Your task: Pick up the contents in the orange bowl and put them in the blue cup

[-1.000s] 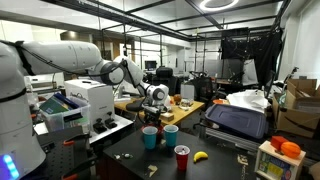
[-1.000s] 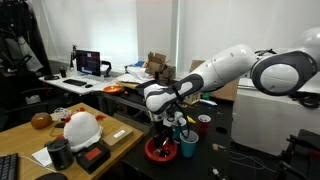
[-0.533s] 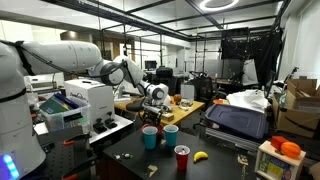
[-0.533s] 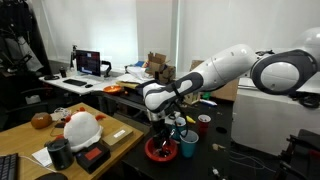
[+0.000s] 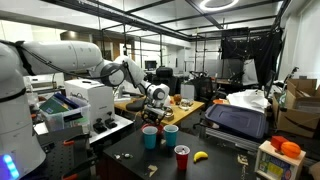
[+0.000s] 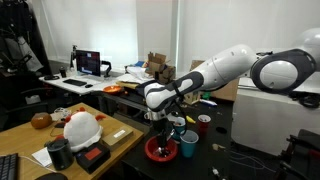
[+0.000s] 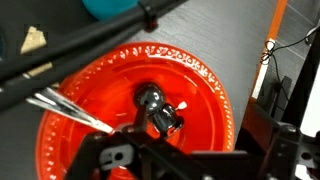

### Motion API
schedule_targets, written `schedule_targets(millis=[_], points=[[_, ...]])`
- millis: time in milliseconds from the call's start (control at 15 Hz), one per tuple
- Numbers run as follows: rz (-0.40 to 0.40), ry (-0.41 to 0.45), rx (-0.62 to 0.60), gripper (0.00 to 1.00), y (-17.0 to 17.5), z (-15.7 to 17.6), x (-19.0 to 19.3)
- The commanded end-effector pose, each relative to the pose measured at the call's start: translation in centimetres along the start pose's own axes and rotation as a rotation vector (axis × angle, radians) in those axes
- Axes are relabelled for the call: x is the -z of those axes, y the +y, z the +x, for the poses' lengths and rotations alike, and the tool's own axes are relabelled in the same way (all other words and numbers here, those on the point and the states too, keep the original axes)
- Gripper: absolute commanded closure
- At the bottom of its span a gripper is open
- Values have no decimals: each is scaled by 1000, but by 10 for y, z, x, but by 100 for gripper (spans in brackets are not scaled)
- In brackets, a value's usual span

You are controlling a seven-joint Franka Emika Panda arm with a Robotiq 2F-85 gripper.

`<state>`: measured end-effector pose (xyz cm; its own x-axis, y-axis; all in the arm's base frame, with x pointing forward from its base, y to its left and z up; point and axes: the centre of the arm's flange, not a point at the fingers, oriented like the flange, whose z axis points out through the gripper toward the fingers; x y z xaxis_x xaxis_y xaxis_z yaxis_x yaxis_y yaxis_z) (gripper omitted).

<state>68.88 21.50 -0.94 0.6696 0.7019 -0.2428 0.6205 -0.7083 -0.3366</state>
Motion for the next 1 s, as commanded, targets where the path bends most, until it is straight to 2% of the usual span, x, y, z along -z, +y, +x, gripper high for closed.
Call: schedule_targets(millis=[0,467,933], points=[[-25,21,82,0,2,1,-6],[-73,36,152,0,5,2,-10],[-54,41,169,0,5,1,-12]])
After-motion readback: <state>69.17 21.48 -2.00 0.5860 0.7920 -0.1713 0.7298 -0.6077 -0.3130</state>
